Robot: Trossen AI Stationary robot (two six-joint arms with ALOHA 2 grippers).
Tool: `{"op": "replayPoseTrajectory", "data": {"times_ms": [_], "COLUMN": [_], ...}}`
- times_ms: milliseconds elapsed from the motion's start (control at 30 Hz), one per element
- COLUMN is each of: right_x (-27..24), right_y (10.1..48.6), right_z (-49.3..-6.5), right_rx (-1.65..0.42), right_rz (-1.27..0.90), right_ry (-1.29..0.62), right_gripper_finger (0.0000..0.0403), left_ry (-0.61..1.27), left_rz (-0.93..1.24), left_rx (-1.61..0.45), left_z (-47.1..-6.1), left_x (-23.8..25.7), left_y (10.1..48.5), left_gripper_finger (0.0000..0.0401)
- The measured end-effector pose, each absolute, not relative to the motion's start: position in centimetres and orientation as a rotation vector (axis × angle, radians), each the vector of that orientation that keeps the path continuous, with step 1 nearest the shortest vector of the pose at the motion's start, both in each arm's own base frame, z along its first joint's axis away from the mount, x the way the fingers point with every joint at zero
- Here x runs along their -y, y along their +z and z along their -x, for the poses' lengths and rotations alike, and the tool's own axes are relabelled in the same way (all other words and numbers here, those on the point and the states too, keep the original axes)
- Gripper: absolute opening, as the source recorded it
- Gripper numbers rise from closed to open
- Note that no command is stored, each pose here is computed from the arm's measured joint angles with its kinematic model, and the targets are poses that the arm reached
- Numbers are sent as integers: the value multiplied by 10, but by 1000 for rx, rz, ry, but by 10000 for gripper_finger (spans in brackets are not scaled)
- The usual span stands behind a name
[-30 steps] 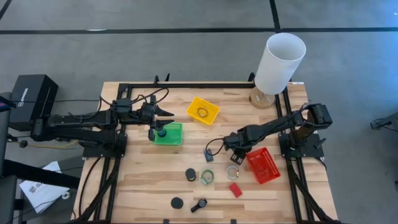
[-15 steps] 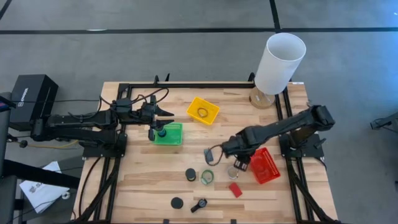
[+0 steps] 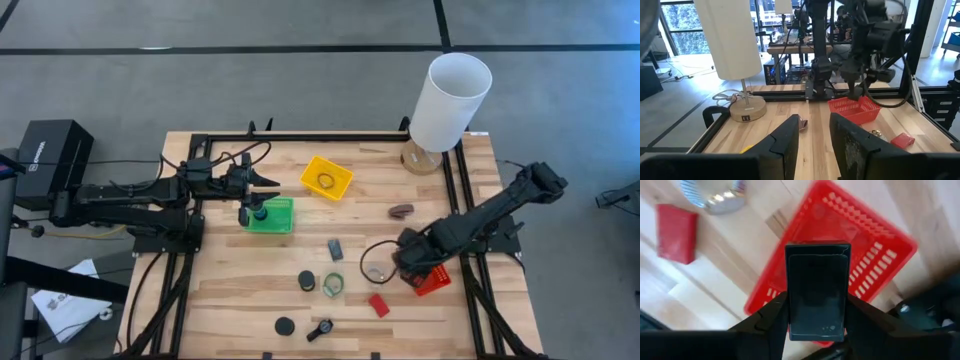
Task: Pick & Place Office items
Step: Put the right black digital clock into the red basket
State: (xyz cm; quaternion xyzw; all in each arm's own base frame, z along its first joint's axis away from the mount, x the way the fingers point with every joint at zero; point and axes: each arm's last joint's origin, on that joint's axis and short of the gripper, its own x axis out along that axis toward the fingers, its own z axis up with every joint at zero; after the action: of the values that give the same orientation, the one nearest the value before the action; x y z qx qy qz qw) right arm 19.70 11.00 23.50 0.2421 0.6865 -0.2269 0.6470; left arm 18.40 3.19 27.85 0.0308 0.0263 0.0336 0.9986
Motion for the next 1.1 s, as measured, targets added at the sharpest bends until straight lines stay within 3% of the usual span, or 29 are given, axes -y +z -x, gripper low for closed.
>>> {"op": "replayPoseTrajectory", "data": {"times_ms": [300, 567, 867, 1100], "right_x": [-109, -108, -103, -99], "right_y": [192, 166, 147, 147], "right_z": [-184, -186, -194, -195], "right_rx": [-1513, -1563, -1612, -1684], "right_rz": [-682, -658, -640, -638], "right_ry": [-536, -624, -695, -612], "right_gripper_finger": [150, 174, 156, 215], "left_ry": [68, 68, 68, 68], "left_rz": [-63, -64, -65, -65], "left_rx": [-42, -36, -33, -31], "left_z": [-184, -184, -184, -184], "left_x": [-32, -32, -32, -32], "left_y": [280, 280, 280, 281], "left_gripper_finger": [104, 104, 104, 104]}}
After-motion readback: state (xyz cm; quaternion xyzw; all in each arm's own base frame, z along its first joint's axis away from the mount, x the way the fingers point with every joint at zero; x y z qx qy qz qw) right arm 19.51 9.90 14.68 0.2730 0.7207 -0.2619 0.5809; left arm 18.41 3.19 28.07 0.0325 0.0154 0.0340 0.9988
